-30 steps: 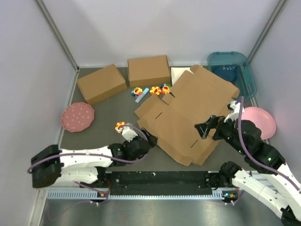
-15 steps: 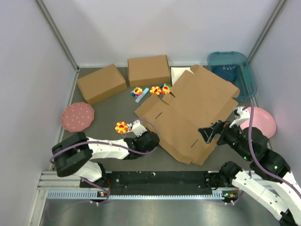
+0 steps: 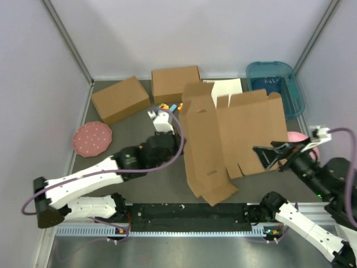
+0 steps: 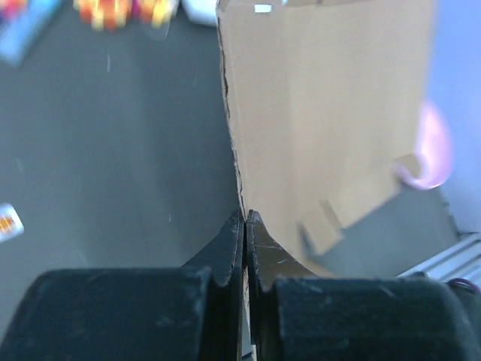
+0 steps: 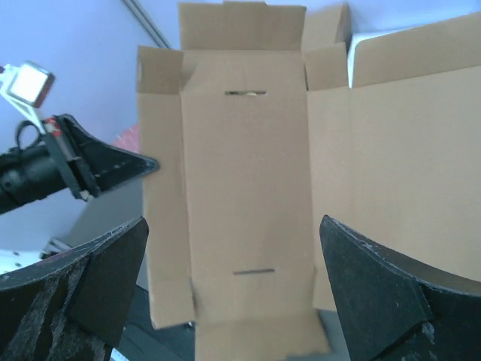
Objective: Fold the paper box
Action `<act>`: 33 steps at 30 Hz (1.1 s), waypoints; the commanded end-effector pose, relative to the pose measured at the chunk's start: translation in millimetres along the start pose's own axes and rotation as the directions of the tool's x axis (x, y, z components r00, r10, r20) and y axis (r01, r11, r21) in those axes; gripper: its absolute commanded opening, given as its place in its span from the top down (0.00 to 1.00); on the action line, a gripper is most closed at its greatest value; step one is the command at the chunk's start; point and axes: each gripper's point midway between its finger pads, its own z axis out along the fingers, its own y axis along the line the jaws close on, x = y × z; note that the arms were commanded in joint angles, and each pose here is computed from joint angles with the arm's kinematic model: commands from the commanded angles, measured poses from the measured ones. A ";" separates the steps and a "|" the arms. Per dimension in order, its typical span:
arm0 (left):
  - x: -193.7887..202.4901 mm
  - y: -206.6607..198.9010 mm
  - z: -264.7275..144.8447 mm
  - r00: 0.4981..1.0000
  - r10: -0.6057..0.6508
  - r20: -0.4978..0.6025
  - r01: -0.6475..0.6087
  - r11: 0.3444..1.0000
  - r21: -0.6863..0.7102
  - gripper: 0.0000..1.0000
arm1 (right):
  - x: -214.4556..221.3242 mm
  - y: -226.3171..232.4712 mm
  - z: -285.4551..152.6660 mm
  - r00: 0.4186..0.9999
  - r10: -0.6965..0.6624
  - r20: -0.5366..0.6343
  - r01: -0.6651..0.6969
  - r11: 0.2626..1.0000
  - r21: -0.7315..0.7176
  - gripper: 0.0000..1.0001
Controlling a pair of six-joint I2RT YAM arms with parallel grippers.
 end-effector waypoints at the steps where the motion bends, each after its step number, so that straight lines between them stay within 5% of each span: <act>1: -98.9 -19.5 -62.2 0.936 0.290 0.199 -0.308 0.949 0.068 1.00 | -57.4 28.4 -22.7 0.993 -0.043 0.113 0.053 0.995 -0.086 0.02; 5: -141.3 -48.7 -101.2 0.903 0.347 0.255 -0.396 0.901 0.176 1.00 | -70.7 45.6 -26.7 0.993 -0.046 0.111 0.062 0.988 -0.144 0.02; 12: -146.6 -89.6 -147.0 0.901 0.365 0.235 -0.434 0.785 0.442 1.00 | -69.0 57.2 -33.4 0.995 -0.028 0.095 0.047 0.977 -0.210 0.02; 20: -176.6 -130.6 -217.8 0.911 0.252 0.325 -0.410 0.637 0.654 1.00 | -79.5 76.4 -50.2 0.991 -0.067 0.117 0.101 0.945 -0.311 0.02; 28: -193.1 -186.6 -243.5 0.930 0.217 0.295 -0.365 0.480 0.798 1.00 | -102.7 84.6 -70.3 0.979 -0.075 0.190 0.138 0.931 -0.339 0.02; 33: -202.9 -201.5 -243.1 0.934 0.209 0.290 -0.356 0.467 0.809 1.00 | -112.6 87.7 -85.0 0.970 -0.072 0.230 0.153 0.921 -0.357 0.02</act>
